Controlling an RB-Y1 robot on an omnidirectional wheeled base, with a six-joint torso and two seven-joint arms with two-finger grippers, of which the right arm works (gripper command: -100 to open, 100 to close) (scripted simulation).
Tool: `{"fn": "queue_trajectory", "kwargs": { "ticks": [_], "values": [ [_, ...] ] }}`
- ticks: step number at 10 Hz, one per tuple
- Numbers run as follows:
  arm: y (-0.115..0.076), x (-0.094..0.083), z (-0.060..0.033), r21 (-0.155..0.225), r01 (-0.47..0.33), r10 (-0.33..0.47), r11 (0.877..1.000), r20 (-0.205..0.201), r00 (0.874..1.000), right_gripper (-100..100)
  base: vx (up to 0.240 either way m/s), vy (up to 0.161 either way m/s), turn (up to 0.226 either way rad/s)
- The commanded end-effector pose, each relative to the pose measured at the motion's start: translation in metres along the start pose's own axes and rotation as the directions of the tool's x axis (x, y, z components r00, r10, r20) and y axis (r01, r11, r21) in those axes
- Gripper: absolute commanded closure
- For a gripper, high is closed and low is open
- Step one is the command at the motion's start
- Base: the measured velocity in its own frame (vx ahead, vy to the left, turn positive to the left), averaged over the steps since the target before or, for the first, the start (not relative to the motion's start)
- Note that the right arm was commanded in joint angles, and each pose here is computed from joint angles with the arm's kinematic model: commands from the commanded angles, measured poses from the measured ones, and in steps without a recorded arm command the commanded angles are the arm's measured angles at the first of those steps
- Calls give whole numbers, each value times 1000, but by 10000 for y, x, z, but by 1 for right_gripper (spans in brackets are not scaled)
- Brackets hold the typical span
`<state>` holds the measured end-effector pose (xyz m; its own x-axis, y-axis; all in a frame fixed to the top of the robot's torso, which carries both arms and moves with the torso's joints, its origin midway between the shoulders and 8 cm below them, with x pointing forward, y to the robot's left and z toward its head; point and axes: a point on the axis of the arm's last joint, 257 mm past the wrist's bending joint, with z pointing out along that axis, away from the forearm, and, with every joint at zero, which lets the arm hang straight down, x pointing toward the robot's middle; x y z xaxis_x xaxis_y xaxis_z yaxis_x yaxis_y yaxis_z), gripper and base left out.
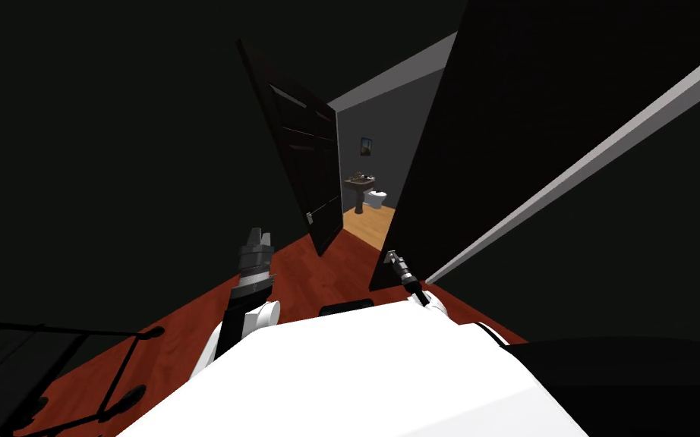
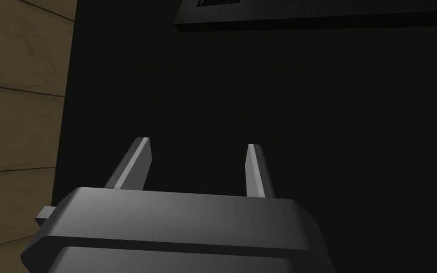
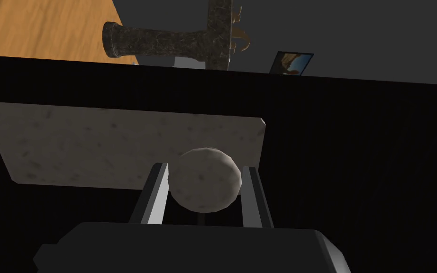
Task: Pull the door open
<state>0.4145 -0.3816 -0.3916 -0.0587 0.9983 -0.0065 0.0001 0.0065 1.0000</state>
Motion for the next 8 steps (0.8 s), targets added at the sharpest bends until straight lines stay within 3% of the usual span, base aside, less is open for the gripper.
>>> {"fn": "queue_trajectory", "kwargs": {
  "ticks": [1,4,6,7,8],
  "values": [
    [-2,23,-96,-1,-2,2,1000,-31,1000,100,-183,-71,96],
    [1,59,-228,-1,-5,5,1000,-78,997,100,-180,-62,71],
    [-5,57,-233,3,-3,3,1000,-77,997,100,-117,-30,25],
    [-25,45,-366,5,-3,4,1000,-95,995,100,-119,-41,166],
    [-24,41,-399,4,-3,3,1000,-100,995,100,-177,-57,148]
  ]
}}
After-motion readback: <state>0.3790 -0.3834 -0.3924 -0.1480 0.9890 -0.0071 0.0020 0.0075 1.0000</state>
